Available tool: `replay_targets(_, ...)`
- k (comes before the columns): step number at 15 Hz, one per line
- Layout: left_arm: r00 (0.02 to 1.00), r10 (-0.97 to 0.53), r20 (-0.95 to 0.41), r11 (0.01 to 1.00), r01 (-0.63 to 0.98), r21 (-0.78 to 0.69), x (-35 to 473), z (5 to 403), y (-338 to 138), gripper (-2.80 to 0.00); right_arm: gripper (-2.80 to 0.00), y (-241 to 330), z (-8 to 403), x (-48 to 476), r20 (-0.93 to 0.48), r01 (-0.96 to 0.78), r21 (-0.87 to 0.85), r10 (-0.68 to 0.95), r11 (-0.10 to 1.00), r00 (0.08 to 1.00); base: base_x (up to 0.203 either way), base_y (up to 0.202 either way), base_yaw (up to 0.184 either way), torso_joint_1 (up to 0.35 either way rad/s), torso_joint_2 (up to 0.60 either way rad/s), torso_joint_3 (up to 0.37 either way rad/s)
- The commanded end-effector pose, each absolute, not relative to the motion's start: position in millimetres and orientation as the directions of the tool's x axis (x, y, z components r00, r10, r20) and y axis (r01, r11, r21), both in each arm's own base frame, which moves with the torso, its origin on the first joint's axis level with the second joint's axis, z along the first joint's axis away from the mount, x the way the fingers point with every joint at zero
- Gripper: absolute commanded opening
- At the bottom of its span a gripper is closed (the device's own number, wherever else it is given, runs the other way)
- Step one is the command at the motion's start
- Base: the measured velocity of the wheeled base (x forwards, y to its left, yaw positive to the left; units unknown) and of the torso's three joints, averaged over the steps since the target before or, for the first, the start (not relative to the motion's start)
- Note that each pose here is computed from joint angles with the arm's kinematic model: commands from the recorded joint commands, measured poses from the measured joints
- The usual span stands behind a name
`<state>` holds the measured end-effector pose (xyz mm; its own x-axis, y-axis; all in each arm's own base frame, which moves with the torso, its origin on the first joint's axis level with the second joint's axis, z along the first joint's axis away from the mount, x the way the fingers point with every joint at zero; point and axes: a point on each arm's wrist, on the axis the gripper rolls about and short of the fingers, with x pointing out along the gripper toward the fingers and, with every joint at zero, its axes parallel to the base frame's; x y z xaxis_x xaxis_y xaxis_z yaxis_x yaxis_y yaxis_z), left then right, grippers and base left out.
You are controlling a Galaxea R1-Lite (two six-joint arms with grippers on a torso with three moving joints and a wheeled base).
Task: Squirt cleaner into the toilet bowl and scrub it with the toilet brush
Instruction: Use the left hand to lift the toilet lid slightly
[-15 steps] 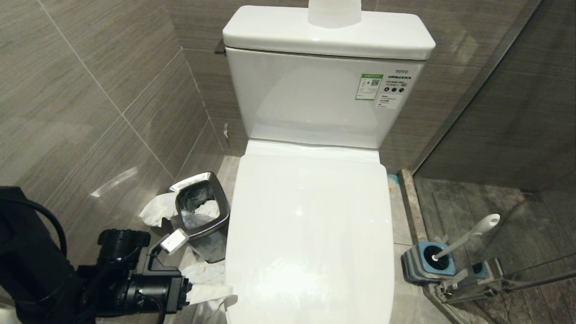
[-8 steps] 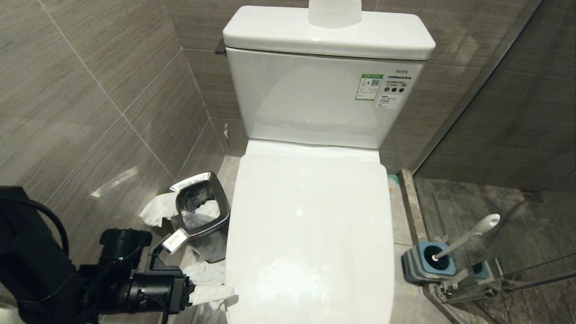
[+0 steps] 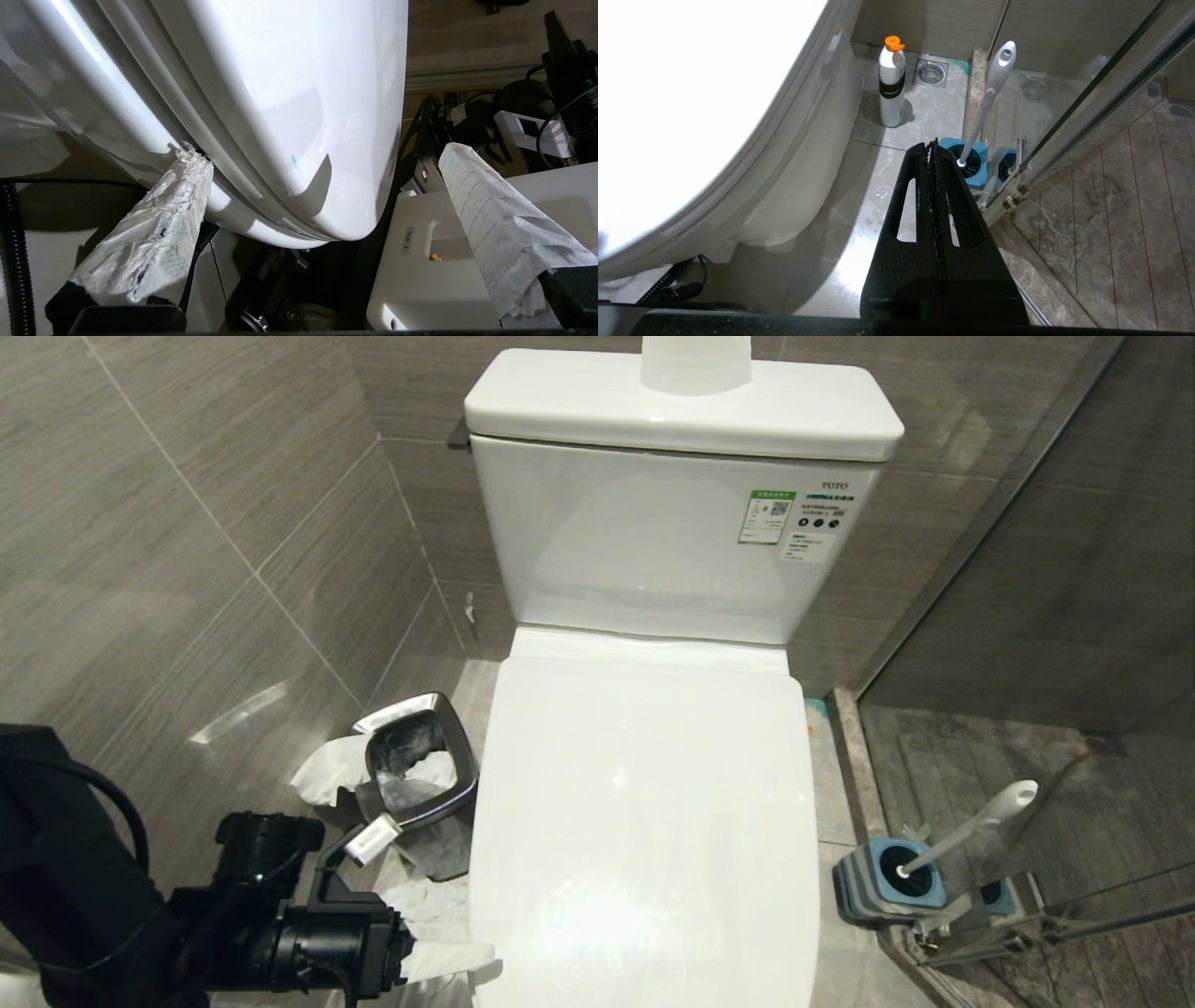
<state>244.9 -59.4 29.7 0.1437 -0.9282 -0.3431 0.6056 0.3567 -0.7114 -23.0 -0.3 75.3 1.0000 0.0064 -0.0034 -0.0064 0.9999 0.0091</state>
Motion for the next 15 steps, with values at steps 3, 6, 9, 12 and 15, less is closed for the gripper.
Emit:
replay_targets(3,0.103,-0.932,-0.348,0.337,0.603,-0.723,233,25,-63,0.0,-2.8,0,75,-23,-0.005,-0.007,0.009,0.007,1.0,1.0,0.0,0.0,0.0,0.0,0.0,0.0)
replay_targets(6,0.075,-0.939,-0.335,0.312,0.595,-0.741,224,25,-64,0.0,-2.8,0,75,-23,-0.005,-0.006,0.009,0.006,1.0,1.0,0.0,0.0,0.0,0.0,0.0,0.0)
replay_targets(9,0.01,-0.965,-0.263,0.217,0.593,-0.775,214,27,-63,0.0,-2.8,0,75,-23,-0.005,-0.005,0.009,0.005,1.0,1.0,0.0,0.0,0.0,0.0,0.0,0.0)
replay_targets(12,-0.023,-0.976,-0.218,0.157,0.624,-0.766,207,29,-65,0.0,-2.8,0,75,-23,-0.005,-0.005,0.009,0.005,1.0,1.0,0.0,0.0,0.0,0.0,0.0,0.0)
replay_targets(15,-0.03,-0.977,-0.212,0.146,0.631,-0.762,206,32,-66,0.0,-2.8,0,75,-23,-0.005,-0.006,0.009,0.006,1.0,1.0,0.0,0.0,0.0,0.0,0.0,0.0)
